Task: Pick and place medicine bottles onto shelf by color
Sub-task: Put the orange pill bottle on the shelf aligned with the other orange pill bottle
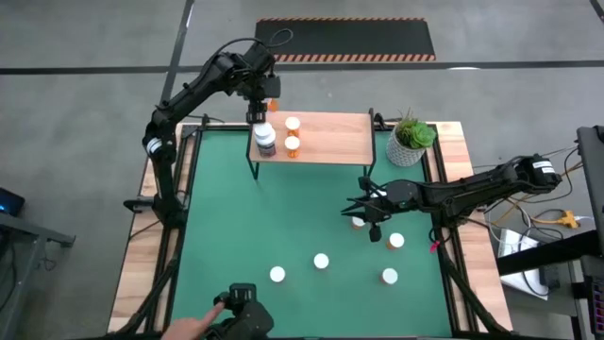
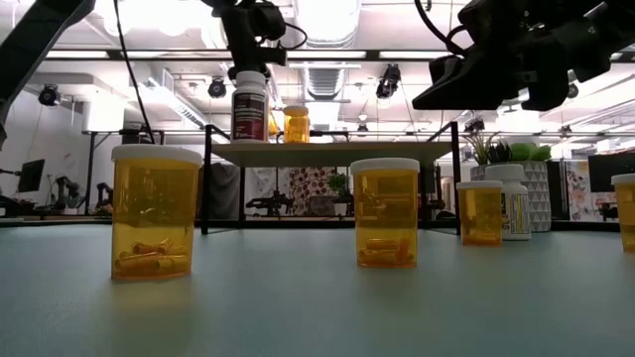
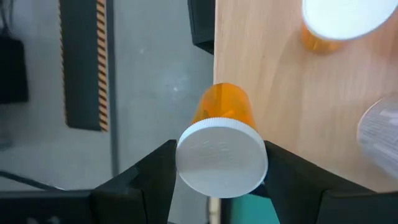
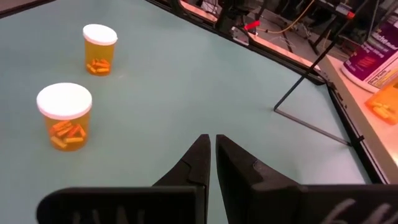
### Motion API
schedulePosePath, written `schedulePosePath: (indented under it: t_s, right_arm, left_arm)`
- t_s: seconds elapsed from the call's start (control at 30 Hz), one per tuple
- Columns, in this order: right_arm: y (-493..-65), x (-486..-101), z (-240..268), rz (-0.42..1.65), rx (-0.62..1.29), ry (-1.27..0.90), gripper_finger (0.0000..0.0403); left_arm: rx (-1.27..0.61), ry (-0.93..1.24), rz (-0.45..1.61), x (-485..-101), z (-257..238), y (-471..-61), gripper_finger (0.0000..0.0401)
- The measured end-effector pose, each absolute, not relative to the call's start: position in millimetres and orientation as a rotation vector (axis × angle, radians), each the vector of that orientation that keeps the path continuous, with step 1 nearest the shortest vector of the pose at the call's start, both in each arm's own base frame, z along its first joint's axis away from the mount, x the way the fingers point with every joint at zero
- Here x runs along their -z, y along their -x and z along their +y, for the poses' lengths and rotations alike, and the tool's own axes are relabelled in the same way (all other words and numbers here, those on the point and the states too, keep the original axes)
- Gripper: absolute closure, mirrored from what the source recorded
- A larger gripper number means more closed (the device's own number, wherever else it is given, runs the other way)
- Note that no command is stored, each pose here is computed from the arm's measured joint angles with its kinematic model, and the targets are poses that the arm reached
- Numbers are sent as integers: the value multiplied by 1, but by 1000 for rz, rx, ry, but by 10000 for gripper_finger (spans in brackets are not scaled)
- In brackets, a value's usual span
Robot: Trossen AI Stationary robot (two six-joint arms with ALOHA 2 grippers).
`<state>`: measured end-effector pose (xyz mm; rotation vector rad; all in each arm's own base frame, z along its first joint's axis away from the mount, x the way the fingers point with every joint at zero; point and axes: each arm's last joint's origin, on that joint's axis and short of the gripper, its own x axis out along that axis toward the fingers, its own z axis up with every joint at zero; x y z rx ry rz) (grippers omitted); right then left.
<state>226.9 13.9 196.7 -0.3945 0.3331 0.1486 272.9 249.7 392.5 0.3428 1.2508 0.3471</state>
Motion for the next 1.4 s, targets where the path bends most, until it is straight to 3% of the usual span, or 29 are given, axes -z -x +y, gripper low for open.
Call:
schedulePosePath:
  t_s: [0.63, 1.4]
  right_arm:
    - [-228, -198, 11, 337, -138, 393, 385]
    - [-228, -198, 11, 343, -139, 386, 385]
  left_arm:
    - [-345, -120, 1241, -379, 245, -274, 205]
    - [-336, -154, 1234, -378, 245, -275, 159]
